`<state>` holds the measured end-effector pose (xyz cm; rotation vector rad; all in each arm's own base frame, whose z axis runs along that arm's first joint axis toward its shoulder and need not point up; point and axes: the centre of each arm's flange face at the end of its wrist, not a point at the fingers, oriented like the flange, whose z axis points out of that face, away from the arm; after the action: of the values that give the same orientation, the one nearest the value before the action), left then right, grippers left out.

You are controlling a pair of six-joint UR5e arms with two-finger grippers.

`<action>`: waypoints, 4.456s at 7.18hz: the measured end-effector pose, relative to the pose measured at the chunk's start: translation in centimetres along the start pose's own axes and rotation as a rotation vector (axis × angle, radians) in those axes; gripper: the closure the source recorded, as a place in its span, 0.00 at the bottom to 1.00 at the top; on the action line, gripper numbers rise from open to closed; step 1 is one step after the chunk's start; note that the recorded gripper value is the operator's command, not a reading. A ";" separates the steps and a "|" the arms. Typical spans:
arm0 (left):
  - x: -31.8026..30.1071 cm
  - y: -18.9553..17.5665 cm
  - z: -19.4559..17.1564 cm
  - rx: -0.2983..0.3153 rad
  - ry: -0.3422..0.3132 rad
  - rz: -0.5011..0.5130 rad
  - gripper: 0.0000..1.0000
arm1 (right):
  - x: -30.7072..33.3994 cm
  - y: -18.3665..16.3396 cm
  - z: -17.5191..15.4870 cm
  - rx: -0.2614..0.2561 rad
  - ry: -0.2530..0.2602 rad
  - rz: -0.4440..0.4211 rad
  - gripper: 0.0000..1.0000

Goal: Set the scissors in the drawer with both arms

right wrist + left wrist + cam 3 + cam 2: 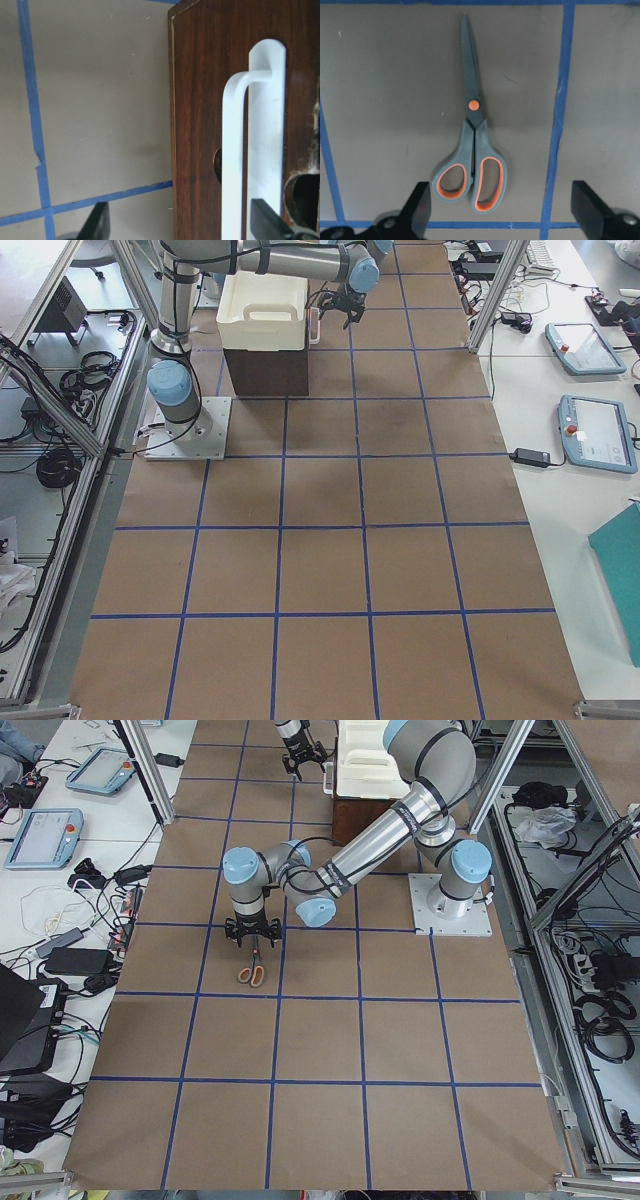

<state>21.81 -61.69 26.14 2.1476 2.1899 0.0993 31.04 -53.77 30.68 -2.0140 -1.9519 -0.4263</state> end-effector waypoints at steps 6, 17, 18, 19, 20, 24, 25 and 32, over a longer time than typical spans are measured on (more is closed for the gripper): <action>-0.2 0.1 1.2 -0.001 0.013 0.003 0.00 | -0.2 -0.2 2.7 0.026 0.125 0.017 0.00; -0.8 0.0 5.4 0.028 0.044 0.095 0.00 | -1.8 0.3 5.6 0.040 0.177 0.005 0.00; -1.0 0.0 6.0 0.024 0.034 0.118 0.00 | -2.0 0.3 5.9 0.041 0.181 0.005 0.00; -1.2 0.2 6.6 0.018 0.024 0.133 0.00 | -2.2 0.3 6.1 0.042 0.183 0.005 0.00; -1.4 0.2 7.2 0.017 0.018 0.143 0.00 | -2.3 0.3 6.2 0.041 0.182 0.003 0.00; -1.6 -0.4 8.1 0.065 -0.006 0.150 0.00 | -3.3 0.7 4.9 0.022 0.071 -0.059 0.00; -1.6 -0.3 8.2 0.065 -0.004 0.145 0.00 | -3.5 0.8 4.5 0.016 0.039 -0.075 0.00; -1.4 0.3 9.1 0.075 0.007 0.143 0.16 | -5.2 1.0 1.9 0.007 -0.114 -0.148 0.00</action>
<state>23.02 -63.10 17.09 2.3452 2.0736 0.0334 31.89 -57.68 26.78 -1.9356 -2.1771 -0.3443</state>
